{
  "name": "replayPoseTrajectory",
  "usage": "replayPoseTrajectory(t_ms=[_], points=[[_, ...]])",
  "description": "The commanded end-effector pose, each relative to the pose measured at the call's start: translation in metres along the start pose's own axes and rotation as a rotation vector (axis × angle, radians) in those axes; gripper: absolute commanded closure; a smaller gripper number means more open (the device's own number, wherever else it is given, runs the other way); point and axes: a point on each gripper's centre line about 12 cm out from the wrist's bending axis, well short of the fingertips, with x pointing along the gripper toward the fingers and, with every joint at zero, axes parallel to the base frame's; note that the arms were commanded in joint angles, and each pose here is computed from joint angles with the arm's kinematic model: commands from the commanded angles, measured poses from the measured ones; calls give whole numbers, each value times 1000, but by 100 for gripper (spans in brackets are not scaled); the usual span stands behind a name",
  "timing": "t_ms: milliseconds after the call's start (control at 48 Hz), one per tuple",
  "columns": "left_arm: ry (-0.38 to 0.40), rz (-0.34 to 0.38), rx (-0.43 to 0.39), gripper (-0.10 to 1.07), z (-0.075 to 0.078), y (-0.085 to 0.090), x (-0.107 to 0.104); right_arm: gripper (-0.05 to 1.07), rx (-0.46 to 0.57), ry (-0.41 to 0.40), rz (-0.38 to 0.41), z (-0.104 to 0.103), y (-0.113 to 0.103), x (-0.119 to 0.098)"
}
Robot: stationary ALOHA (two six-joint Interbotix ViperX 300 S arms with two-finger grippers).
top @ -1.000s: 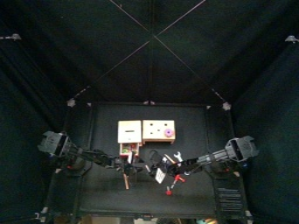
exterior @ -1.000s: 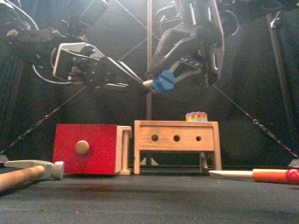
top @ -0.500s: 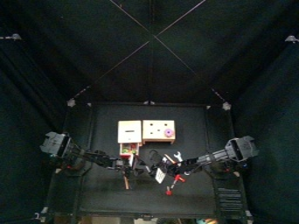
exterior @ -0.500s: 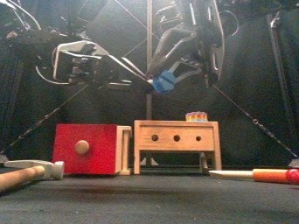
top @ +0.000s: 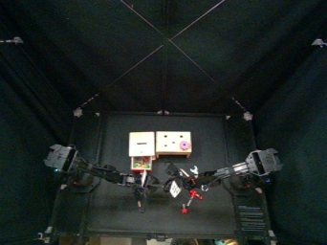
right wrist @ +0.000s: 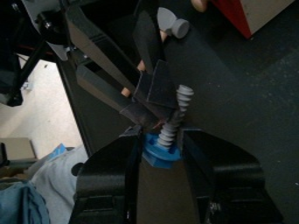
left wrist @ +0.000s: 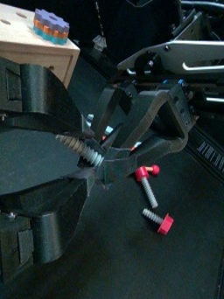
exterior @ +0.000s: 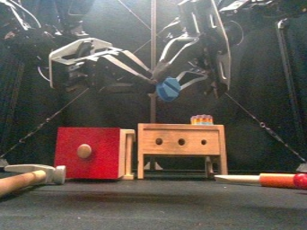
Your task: Hand over blue screw to left hand
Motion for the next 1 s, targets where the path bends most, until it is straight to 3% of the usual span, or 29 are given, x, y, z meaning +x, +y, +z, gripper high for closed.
replayPoseTrajectory(t_ms=[0, 583, 979], points=[[-12, 17, 24, 22, 5, 4, 1, 47, 25, -26, 52, 10, 8, -6], [132, 52, 267, 22, -16, 6, 2, 47, 77, -20, 117, 9, 14, -4], [214, 64, 333, 23, -27, 7, 2, 47, 78, -14, 134, 7, 15, -5]])
